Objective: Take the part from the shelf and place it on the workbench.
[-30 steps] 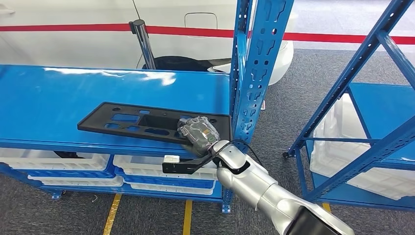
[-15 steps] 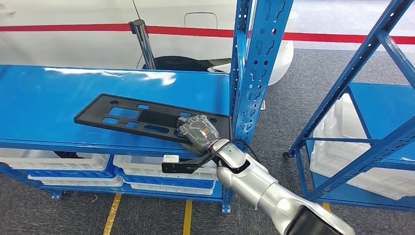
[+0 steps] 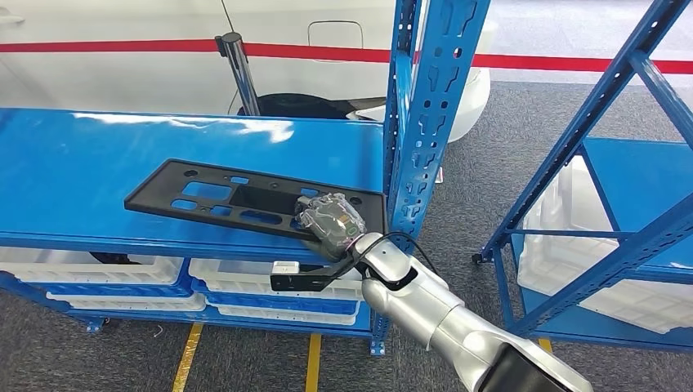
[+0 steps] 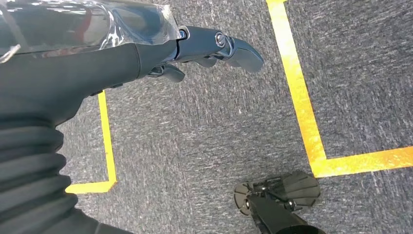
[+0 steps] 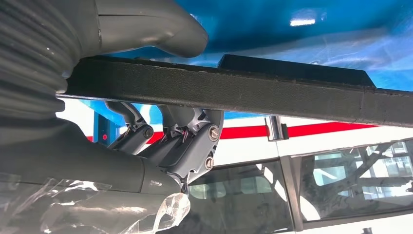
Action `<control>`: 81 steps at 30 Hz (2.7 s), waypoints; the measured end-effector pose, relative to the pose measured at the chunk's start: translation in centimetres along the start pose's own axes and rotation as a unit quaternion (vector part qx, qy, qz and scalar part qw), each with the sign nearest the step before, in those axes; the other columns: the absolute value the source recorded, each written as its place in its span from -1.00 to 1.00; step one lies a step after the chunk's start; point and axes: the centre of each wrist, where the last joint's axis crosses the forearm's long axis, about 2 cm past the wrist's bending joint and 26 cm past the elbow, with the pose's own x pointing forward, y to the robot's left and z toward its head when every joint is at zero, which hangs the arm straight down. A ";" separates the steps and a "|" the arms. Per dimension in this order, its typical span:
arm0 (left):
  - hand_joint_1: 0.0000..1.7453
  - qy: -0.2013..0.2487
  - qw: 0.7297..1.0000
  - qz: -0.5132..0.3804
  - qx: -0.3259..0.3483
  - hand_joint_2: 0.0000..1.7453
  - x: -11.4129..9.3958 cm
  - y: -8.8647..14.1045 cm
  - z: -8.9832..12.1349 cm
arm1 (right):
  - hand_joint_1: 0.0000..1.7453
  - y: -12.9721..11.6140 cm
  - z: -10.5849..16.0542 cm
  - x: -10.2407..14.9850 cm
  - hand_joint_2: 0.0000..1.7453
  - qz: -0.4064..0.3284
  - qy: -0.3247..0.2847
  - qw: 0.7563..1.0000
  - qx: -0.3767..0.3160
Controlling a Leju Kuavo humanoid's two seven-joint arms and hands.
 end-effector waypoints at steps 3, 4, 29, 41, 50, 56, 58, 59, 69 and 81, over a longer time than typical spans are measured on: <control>-1.00 0.002 1.000 -0.001 -0.002 1.00 0.0 0.0 0.0 | 1.00 0.1 0.0 0.0 1.00 0.001 -0.002 1.000 0.000; -1.00 0.002 1.000 -0.001 -0.003 1.00 0.0 0.0 0.0 | 1.00 0.1 0.0 0.0 1.00 0.002 -0.003 1.000 0.000; -1.00 0.006 0.999 0.043 -0.003 1.00 -0.4 -0.5 0.3 | 1.00 -1.2 -1.3 2.8 1.00 -0.003 -0.068 0.997 -0.032; -1.00 0.018 0.997 0.071 0.002 1.00 -0.3 -0.7 0.4 | 1.00 -0.6 -1.7 6.7 1.00 -0.021 -0.159 0.987 -0.032; -1.00 0.025 0.996 0.082 0.002 1.00 -0.3 -0.9 0.5 | 1.00 -0.4 -1.7 9.8 1.00 -0.030 -0.236 0.970 -0.040; -1.00 0.030 0.996 0.081 0.003 1.00 -0.2 -1.1 0.6 | 1.00 -1.8 -2.0 11.6 1.00 -0.027 -0.263 0.964 -0.038; -1.00 0.031 0.996 0.081 0.003 1.00 -0.2 -1.1 0.6 | 1.00 -2.2 -2.0 11.9 1.00 -0.027 -0.270 0.962 -0.041; -1.00 0.031 0.996 0.081 0.003 1.00 -0.2 -1.1 0.6 | 1.00 -2.3 -2.1 12.0 1.00 -0.026 -0.272 0.961 -0.042; -1.00 0.027 0.996 0.081 0.001 1.00 0.1 -1.1 0.5 | 1.00 -2.6 -2.0 12.3 1.00 -0.027 -0.273 0.961 -0.038; -1.00 0.024 0.997 0.080 -0.001 1.00 0.0 -1.2 0.6 | 1.00 -2.4 -1.7 12.2 1.00 -0.033 -0.260 0.965 -0.021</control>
